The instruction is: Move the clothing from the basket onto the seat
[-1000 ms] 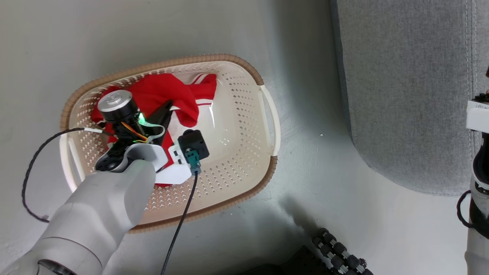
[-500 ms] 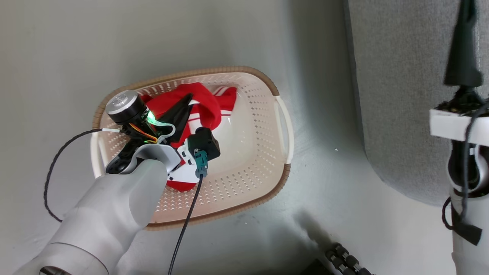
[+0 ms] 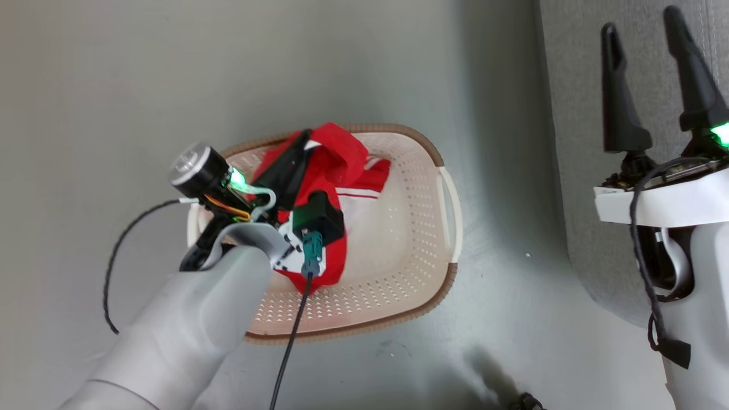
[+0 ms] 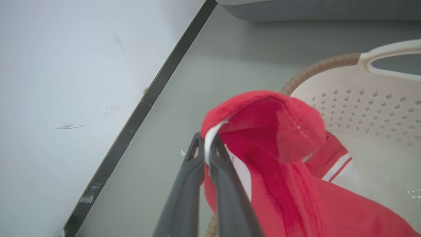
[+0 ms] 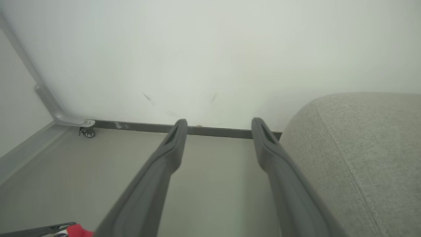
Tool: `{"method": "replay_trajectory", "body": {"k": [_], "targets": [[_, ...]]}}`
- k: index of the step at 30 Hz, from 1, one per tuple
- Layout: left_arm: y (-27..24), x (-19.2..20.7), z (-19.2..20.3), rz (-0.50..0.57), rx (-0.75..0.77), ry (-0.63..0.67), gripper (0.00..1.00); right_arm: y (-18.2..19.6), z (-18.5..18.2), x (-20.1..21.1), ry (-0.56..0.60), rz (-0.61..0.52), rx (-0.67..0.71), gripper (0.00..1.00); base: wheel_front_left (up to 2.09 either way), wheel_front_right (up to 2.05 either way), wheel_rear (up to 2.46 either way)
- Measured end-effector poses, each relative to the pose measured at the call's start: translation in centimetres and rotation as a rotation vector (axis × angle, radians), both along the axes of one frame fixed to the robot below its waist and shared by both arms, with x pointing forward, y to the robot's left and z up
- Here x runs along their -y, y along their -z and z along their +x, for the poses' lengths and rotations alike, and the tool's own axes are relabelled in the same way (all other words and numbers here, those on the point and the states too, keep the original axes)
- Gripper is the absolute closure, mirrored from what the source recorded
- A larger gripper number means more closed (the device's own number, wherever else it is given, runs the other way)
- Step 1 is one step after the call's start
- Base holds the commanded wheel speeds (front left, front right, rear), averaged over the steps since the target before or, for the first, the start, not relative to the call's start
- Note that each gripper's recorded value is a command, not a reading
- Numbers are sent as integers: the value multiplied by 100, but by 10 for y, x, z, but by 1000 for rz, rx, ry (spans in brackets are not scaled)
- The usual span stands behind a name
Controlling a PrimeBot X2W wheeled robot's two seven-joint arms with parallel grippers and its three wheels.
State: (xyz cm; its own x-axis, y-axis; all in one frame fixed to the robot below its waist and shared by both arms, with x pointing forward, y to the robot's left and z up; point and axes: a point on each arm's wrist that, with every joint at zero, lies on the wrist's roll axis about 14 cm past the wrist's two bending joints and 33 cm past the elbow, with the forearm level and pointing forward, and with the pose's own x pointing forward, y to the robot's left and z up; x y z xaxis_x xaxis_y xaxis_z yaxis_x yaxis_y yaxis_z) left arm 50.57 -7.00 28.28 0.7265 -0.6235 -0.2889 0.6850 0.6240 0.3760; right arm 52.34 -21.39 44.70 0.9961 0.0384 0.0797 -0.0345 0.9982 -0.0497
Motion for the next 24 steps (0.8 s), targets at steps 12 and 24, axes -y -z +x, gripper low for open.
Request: {"method": "replay_trajectory", "body": {"k": [12,24], "targets": [[-71,-25,12,-103,114,-124,100,-25,2,-27,-91,2,46,0,0,0,0],[-153,-63,23,-207,263,-234,100,-52,-10,-43,-162,-28,86,0,0,0,0]]}}
